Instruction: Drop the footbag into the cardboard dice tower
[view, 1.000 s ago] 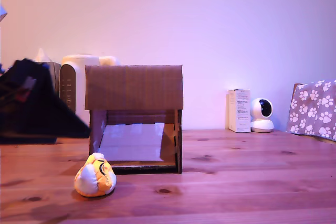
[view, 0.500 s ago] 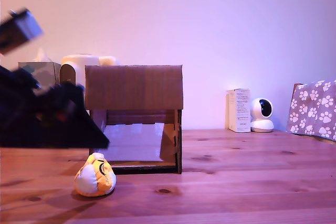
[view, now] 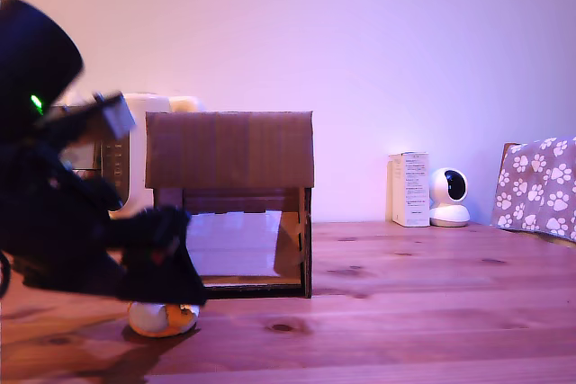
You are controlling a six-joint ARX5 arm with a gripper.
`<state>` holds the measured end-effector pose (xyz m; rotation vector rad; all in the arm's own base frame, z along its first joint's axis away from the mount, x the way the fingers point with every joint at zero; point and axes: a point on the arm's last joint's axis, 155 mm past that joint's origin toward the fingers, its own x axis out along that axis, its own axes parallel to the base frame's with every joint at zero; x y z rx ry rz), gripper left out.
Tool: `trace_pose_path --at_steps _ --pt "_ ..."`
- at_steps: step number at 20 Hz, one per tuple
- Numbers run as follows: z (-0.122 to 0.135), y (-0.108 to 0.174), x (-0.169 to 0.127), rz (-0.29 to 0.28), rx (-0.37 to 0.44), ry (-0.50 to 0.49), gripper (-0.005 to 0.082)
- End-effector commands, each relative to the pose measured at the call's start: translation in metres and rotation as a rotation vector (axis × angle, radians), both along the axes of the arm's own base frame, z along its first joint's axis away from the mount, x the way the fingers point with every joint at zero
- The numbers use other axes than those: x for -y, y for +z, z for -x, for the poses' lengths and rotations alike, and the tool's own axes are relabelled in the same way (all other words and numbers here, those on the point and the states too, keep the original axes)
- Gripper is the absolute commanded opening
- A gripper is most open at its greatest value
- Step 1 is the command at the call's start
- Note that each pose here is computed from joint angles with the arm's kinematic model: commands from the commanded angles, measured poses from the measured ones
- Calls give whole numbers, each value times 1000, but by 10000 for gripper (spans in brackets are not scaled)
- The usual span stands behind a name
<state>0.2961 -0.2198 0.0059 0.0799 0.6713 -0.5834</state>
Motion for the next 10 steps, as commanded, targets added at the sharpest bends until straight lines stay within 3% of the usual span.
trace_pose_path --at_steps 1,2,4,5,6,10 --pt "0 -6 1 -9 -11 -7 602" --pt "-1 -6 2 -10 -13 -6 489" --pt "-3 -3 3 -11 -13 -5 150" --pt "-4 0 4 -8 -9 -6 30" --pt "-4 4 4 -5 -4 -6 -12" --pt "4 27 4 7 11 -18 -11"
